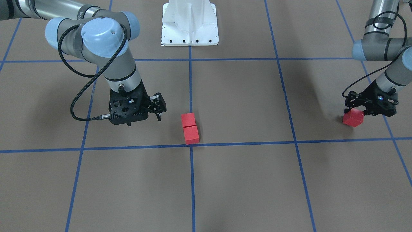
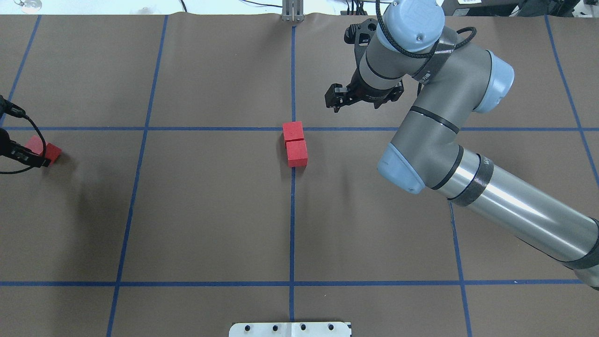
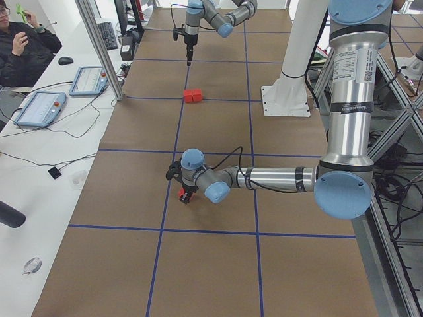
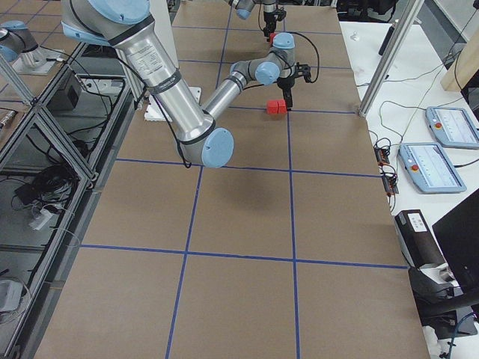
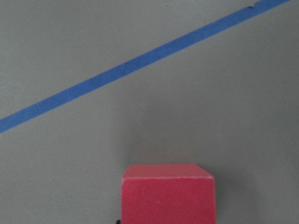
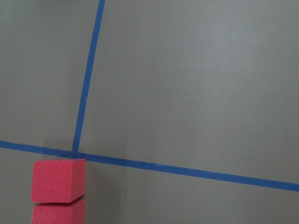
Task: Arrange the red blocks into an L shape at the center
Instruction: 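Lift the cube and carry it toward the center cubes with the left gripper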
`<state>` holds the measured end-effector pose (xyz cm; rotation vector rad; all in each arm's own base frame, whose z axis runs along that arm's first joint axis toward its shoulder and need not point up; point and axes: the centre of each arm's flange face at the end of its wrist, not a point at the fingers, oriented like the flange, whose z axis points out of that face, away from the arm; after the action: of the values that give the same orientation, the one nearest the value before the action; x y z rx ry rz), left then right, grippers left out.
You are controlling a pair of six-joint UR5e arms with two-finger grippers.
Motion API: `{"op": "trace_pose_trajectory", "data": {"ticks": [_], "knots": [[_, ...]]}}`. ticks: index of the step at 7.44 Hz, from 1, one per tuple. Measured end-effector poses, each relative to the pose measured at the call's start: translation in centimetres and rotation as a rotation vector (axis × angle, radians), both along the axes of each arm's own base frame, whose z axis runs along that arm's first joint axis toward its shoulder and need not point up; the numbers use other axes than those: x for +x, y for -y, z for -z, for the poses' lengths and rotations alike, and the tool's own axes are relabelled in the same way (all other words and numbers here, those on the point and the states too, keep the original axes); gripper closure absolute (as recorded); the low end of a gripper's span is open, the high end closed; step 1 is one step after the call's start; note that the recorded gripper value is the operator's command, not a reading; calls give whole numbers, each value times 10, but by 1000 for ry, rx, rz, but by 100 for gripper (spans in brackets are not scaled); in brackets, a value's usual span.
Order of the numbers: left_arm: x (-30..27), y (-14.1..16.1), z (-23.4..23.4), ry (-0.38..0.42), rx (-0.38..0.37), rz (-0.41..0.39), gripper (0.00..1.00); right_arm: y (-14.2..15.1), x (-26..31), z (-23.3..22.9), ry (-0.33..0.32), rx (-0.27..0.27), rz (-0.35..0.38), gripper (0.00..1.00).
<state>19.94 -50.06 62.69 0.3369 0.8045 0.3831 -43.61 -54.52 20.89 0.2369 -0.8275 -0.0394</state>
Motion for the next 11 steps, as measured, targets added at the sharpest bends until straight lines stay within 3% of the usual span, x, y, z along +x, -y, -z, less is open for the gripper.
{"op": "trace_pose_trajectory", "data": {"ticks": [3, 6, 11], "knots": [[5, 44, 54, -43, 67, 21, 100, 0, 0, 0, 1, -1, -1, 1], [11, 84, 132, -113, 205, 0, 100, 2, 2, -1, 1, 0, -5, 1], [75, 93, 191, -136, 309, -101, 100, 6, 8, -2, 0, -1, -13, 1]]}}
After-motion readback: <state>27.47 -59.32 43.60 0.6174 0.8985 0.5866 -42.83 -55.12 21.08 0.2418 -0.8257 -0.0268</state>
